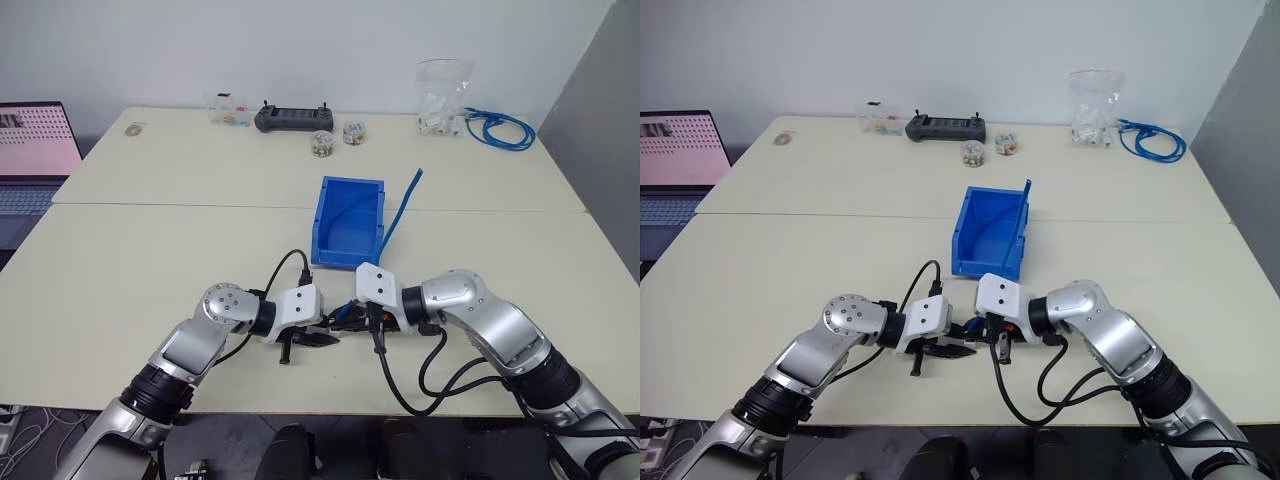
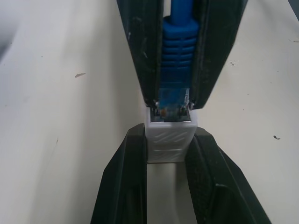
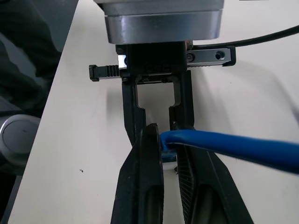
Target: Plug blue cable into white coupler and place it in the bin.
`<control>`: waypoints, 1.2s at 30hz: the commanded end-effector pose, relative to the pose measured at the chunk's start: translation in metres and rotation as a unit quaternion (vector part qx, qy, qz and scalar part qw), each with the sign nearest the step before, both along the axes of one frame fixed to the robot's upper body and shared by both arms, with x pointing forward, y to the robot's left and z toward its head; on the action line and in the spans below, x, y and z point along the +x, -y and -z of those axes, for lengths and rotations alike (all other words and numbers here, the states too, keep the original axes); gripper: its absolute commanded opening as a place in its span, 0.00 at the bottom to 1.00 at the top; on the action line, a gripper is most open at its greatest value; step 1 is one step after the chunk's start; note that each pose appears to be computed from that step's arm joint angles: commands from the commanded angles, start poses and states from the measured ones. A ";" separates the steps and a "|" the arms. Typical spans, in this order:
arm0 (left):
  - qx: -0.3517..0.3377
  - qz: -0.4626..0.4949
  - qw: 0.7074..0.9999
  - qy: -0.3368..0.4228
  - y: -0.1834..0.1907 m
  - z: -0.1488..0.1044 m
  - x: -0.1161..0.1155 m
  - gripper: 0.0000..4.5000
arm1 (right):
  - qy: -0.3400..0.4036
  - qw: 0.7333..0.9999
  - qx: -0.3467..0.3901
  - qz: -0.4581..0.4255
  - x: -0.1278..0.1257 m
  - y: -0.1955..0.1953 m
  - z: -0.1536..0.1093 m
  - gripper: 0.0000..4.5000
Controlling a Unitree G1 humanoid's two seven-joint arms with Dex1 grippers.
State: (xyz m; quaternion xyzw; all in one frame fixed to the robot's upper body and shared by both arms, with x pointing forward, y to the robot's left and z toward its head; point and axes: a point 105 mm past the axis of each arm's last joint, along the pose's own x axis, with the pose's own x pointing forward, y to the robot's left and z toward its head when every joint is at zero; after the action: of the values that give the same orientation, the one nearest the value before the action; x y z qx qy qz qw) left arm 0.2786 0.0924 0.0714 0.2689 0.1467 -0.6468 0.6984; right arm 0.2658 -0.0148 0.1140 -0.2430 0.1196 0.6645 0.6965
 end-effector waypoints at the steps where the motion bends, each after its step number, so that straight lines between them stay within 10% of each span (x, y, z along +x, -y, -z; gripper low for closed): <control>1: -0.002 0.005 1.000 -0.009 0.007 0.005 -0.004 0.17 | -0.079 0.994 -0.043 -0.058 -0.026 -0.004 0.037 0.03; 9: -0.010 -0.011 1.000 -0.009 0.008 0.002 0.002 0.17 | -0.126 0.989 -0.070 -0.033 -0.026 0.011 0.073 0.03; 14: -0.022 -0.053 0.998 0.008 0.001 -0.001 0.010 0.17 | -0.094 0.995 0.017 0.005 -0.007 0.004 0.034 0.03; 31: -0.134 -0.328 0.920 0.168 -0.055 -0.114 0.040 1.00 | -0.021 0.952 0.260 0.160 0.048 0.027 -0.113 0.03; 36: -0.114 -0.324 0.919 0.191 -0.055 -0.117 0.043 1.00 | -0.015 0.936 0.271 0.223 0.107 0.022 -0.132 0.03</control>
State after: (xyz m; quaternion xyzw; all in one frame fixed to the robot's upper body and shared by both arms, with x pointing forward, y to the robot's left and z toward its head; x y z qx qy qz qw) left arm 0.3221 0.1500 0.1766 0.2196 0.0387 -0.3369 0.9148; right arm 0.3487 -0.0338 0.2368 -0.0014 0.0066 0.5310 0.8473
